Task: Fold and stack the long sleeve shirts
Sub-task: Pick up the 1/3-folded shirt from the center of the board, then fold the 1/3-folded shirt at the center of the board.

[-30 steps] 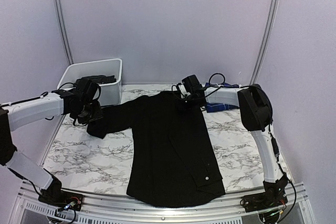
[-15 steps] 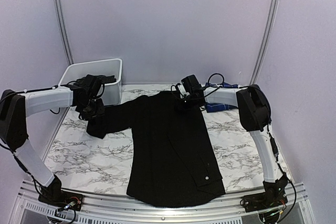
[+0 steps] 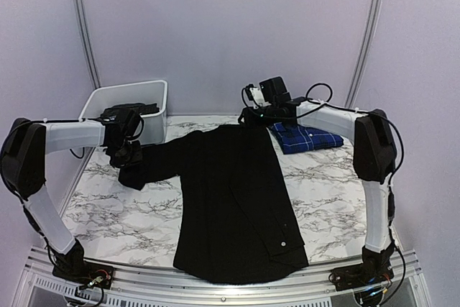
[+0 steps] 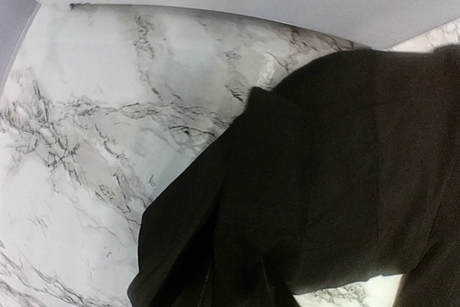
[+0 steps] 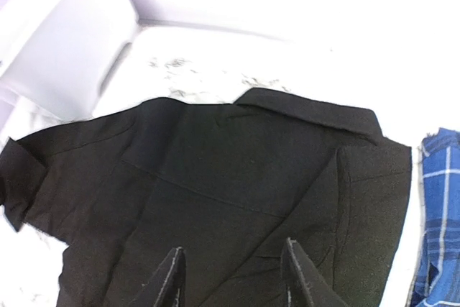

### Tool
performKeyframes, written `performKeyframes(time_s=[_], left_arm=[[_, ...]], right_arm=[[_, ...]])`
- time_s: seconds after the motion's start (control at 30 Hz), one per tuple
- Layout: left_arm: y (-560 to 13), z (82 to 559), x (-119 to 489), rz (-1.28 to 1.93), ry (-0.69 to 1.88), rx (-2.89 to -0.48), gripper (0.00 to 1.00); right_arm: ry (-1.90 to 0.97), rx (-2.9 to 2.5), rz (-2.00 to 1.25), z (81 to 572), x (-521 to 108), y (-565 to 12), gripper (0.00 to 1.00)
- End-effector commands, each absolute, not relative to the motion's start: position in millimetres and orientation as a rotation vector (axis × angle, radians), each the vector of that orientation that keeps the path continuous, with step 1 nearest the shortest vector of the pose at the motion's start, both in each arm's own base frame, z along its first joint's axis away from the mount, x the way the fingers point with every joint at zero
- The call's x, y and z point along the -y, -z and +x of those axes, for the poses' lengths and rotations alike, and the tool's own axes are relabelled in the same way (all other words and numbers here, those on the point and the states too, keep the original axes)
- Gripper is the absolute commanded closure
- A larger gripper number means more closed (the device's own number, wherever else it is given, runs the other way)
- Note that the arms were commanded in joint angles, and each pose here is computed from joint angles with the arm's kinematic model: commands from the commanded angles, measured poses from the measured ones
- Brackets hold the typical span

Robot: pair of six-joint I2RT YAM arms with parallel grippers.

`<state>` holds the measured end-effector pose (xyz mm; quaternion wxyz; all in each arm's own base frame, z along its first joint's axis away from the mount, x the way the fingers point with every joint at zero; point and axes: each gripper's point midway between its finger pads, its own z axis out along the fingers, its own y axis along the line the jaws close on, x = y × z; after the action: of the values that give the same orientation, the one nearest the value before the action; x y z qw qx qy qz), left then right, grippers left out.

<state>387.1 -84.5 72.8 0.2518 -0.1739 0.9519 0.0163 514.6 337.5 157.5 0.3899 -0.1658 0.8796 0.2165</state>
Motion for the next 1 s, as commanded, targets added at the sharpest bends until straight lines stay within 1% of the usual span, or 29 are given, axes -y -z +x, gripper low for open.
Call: performKeyframes(time_s=[0.0,0.1,0.13,0.23,0.37,0.43,0.57,0.7,0.83,0.97], left_arm=[[-91.0,398.0,92.2,-0.411,0.021,-2.55,0.86],[-108.5,397.3,101.8,-0.322,0.081,-2.528,0.98],[-115.4,396.6,106.3,-0.287,0.107,-2.521,1.0],[-140.4,392.3,131.0,-0.129,0.216,-2.487,1.0],[-172.5,378.2,173.3,0.113,0.385,-2.434,1.0],[-188.0,368.3,195.4,0.238,0.476,-2.399,1.0],[-205.6,345.6,235.2,0.463,0.64,-2.347,1.0],[-213.4,326.9,260.6,0.622,0.745,-2.305,1.0],[-219.0,308.2,282.5,0.771,0.807,-2.254,1.0],[-220.1,297.1,296.8,0.854,0.836,-2.229,1.0]], right_arm=[[-0.615,-2.125,-0.46,501.3,-347.0,-197.7,0.59],[-0.634,-2.065,-0.483,492.3,-347.8,-213.9,0.56],[-0.641,-2.044,-0.492,489.4,-348.2,-218.8,0.55],[-0.664,-1.99,-0.531,478.6,-351.0,-227.2,0.55],[-0.759,-1.901,-0.608,460.7,-361.9,-241.1,0.56],[-0.795,-1.85,-0.656,450.6,-369.2,-249.6,0.55],[-0.861,-1.755,-0.791,425.6,-388.2,-261.2,0.51],[-0.954,-1.688,-0.898,404.8,-400.5,-263.5,0.45],[-1.084,-1.618,-1.016,378.9,-412.7,-265.5,0.38],[-1.186,-1.582,-1.117,357.1,-425.7,-261.2,0.31]])
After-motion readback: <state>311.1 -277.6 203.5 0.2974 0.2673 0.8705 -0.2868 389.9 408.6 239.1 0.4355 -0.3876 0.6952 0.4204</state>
